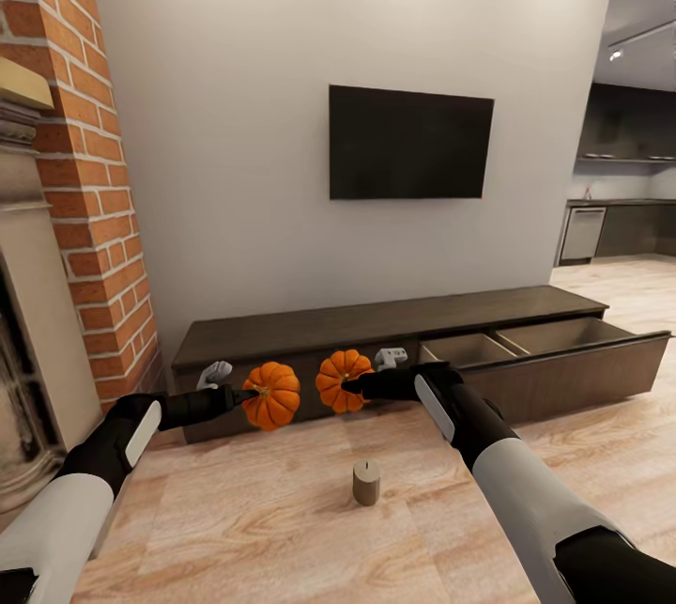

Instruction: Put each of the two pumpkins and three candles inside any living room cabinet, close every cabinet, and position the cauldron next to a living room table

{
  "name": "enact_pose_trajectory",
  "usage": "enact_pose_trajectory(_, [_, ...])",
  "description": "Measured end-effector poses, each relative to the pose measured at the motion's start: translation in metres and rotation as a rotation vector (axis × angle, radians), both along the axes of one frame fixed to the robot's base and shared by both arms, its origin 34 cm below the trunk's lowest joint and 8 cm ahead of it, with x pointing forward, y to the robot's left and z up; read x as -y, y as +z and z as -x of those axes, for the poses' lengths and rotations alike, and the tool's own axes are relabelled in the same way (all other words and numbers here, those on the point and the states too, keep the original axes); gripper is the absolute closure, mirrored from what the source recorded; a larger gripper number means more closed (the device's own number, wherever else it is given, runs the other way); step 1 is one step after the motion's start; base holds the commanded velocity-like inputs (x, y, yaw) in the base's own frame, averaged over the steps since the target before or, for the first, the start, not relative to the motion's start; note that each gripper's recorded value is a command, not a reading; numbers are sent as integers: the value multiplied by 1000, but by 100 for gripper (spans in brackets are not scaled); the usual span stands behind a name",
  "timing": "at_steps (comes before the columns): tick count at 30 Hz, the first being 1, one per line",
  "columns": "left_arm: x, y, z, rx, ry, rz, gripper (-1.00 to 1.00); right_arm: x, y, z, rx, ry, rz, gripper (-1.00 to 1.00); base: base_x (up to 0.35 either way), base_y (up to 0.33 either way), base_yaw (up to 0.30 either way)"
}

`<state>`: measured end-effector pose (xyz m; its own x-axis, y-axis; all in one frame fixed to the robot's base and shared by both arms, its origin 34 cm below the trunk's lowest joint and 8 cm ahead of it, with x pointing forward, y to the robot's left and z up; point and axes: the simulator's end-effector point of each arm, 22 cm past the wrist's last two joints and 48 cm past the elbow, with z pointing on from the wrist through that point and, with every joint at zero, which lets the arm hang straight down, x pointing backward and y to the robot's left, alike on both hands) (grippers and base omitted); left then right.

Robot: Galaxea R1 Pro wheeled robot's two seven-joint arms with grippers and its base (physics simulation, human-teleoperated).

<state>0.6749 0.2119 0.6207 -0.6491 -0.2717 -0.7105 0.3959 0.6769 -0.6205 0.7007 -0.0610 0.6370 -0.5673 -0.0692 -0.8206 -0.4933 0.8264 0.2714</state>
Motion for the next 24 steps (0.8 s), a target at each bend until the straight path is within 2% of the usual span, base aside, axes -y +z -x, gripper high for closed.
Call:
enact_pose_trajectory(10, [0,16,3,25,1,0,100,1,15,4,20,-2,1,100,0,0,0])
enact_pose_trajectory(14, [0,22,4,35,1,0,100,8,19,1,33,-31,25,100,0,0,0])
enact_pose_trajectory(16, [0,25,5,40,1,0,100,7,22,2,36,-34,20,100,0,0,0])
enact_pose_trajectory(24, [0,36,-2,27,1,0,100,8,32,-5,23,-36,23,100,0,0,0])
